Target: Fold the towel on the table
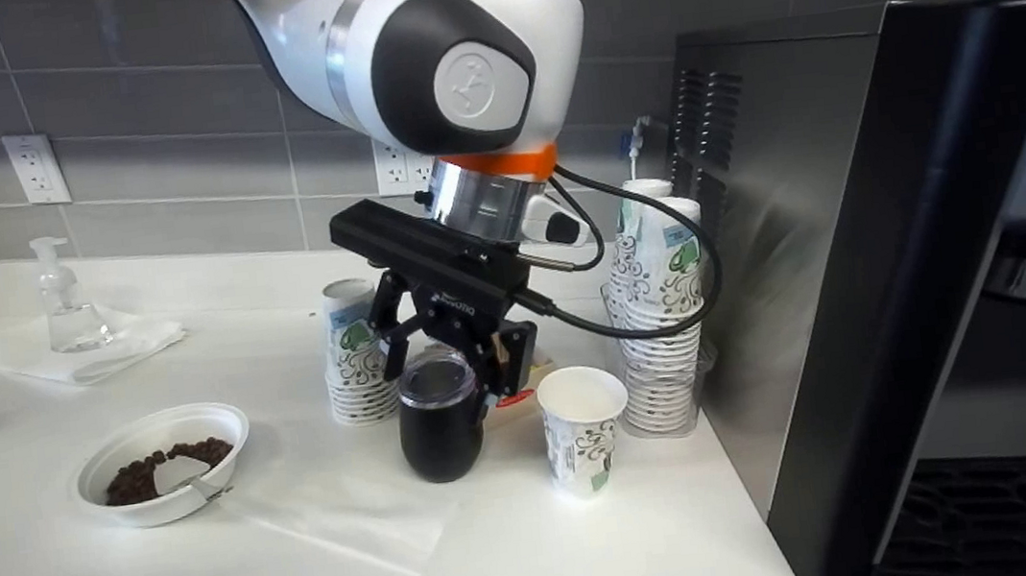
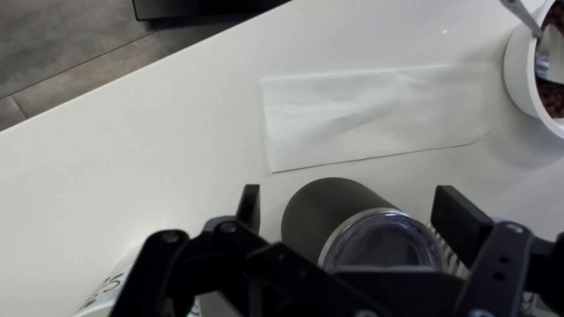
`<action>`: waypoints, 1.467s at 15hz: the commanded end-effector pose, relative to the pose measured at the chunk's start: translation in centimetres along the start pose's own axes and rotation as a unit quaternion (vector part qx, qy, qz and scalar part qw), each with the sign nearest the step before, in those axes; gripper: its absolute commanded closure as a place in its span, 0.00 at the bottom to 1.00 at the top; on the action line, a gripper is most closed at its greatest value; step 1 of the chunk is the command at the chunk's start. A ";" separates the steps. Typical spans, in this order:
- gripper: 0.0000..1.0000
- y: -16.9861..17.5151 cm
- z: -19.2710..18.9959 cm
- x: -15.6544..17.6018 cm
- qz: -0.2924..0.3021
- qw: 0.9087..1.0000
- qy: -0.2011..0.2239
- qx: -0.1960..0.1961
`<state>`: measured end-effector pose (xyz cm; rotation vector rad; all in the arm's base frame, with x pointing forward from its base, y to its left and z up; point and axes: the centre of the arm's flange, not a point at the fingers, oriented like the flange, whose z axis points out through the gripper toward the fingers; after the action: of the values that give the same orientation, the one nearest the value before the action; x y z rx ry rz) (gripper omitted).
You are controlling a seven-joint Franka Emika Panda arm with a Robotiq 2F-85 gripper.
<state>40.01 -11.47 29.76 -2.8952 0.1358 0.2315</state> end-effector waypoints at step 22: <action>0.00 -0.9 7.2 2.8 0.017 0.998 0.036 0.038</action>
<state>42.14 -9.62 24.03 -2.8509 0.2549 0.1256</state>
